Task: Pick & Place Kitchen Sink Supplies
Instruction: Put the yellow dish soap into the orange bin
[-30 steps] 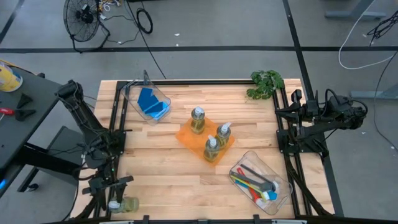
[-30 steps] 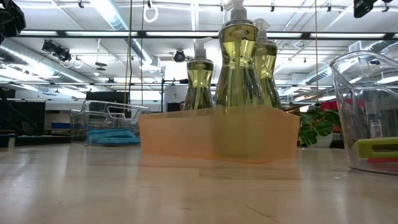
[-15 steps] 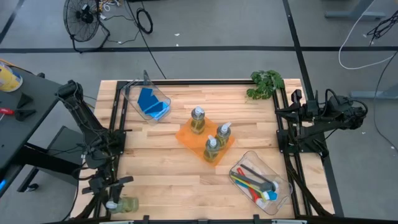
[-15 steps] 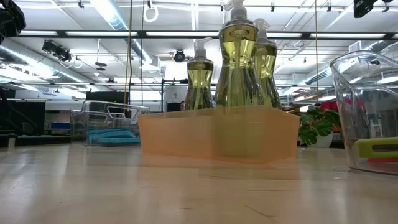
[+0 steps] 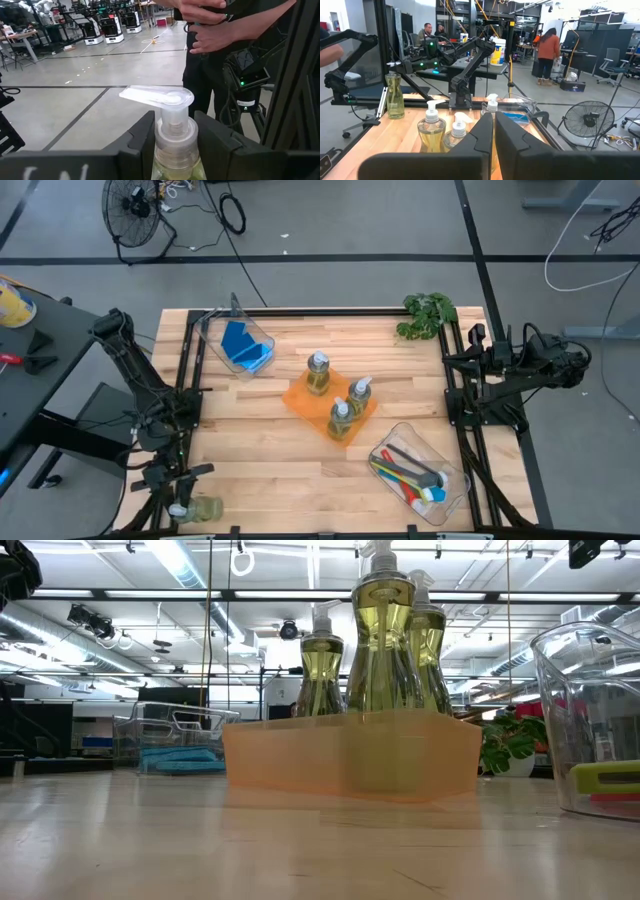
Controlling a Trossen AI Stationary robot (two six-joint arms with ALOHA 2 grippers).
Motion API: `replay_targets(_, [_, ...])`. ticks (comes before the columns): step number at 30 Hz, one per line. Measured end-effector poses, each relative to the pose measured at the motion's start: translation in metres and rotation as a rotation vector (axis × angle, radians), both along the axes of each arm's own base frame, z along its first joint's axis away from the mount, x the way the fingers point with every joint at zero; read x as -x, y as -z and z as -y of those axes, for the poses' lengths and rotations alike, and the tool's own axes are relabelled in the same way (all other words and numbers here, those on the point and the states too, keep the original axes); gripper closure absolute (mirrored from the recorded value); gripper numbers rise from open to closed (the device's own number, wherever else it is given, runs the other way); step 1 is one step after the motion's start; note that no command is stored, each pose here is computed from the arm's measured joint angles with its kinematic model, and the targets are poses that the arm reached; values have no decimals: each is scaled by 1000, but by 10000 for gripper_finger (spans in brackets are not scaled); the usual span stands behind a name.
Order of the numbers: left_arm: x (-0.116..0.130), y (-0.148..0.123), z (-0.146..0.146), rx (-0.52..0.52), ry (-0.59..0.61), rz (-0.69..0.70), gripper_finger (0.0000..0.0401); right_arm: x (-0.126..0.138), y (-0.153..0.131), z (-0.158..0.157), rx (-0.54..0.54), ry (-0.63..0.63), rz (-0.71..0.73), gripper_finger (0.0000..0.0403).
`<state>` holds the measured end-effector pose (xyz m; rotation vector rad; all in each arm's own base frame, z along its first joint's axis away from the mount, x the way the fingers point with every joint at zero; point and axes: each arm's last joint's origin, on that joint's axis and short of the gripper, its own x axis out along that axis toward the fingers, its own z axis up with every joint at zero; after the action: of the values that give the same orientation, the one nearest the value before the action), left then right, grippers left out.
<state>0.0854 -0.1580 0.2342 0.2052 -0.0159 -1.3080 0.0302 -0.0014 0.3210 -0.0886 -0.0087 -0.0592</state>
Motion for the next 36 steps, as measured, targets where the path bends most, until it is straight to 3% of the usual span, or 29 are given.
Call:
replay_targets(19, [-10,-10,-4,-14,-25,-66,279,0,0,0,0,0,0,382])
replay_targets(36, [-24,-71,-13,-15,-57,-58,280,0,0,0,0,0,0,382])
